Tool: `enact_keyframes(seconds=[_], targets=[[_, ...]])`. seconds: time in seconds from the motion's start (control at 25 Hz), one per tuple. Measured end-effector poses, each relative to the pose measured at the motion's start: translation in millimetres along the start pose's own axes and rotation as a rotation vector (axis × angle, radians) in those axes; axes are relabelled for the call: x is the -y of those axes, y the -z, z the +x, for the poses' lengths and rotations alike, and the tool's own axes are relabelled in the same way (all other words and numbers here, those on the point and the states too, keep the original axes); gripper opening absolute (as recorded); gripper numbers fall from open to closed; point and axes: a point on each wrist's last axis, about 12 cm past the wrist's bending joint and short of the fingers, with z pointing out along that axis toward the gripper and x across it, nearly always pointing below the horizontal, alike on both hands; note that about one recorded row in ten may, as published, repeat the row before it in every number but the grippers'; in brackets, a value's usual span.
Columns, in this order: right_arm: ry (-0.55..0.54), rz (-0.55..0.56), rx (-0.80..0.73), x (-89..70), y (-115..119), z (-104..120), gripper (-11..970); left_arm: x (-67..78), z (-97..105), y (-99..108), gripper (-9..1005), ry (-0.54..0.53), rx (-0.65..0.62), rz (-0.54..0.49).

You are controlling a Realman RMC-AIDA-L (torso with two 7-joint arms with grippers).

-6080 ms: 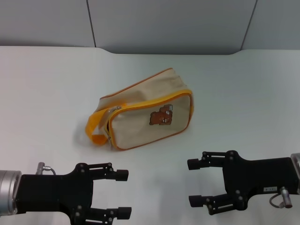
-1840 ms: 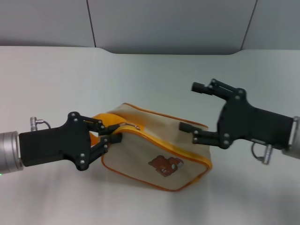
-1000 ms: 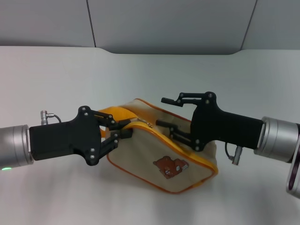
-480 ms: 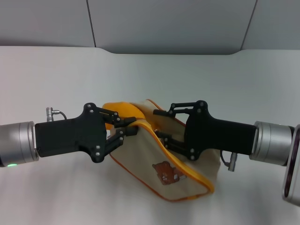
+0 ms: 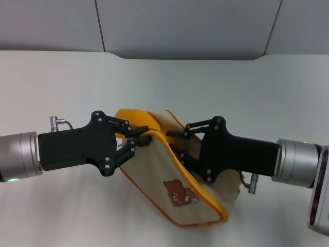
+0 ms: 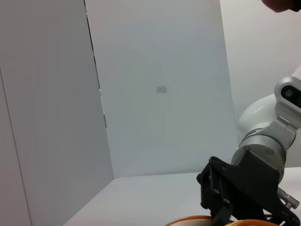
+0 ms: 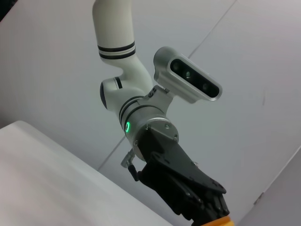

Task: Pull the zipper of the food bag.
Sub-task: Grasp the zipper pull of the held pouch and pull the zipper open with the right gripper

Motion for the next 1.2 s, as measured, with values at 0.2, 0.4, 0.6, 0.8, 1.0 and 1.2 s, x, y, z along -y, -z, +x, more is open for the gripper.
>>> enact_keyframes(seconds=[0.2,0.4,0.6,0.8,1.0,1.2], targets=[[-0.01,0.003,-0.005,-1.7,0,1,187,0.1,0,-1,93,0.0,0.001,0.001],[-0.017,0.0,-0.011,-2.3,-1,1,3,0.8,0,-1,92,0.0,0.003,0.003],[-0.023,-0.009,-0.015,-2.4,-2,2,1,2.1,1,-1,91,-0.002,0.004,-0.001],[-0.049,-0.063,-0.034,-8.7,6,4,-2,0.4,3,7,90,0.015,0.03,-0.089],[-0.114,-0.091,-0.103,-19.6,33,6,10,-1.8,12,25,90,0.055,0.039,-0.264],[-0.159,-0.07,-0.146,-23.4,51,5,24,-0.8,18,34,89,0.089,0.024,-0.325]])
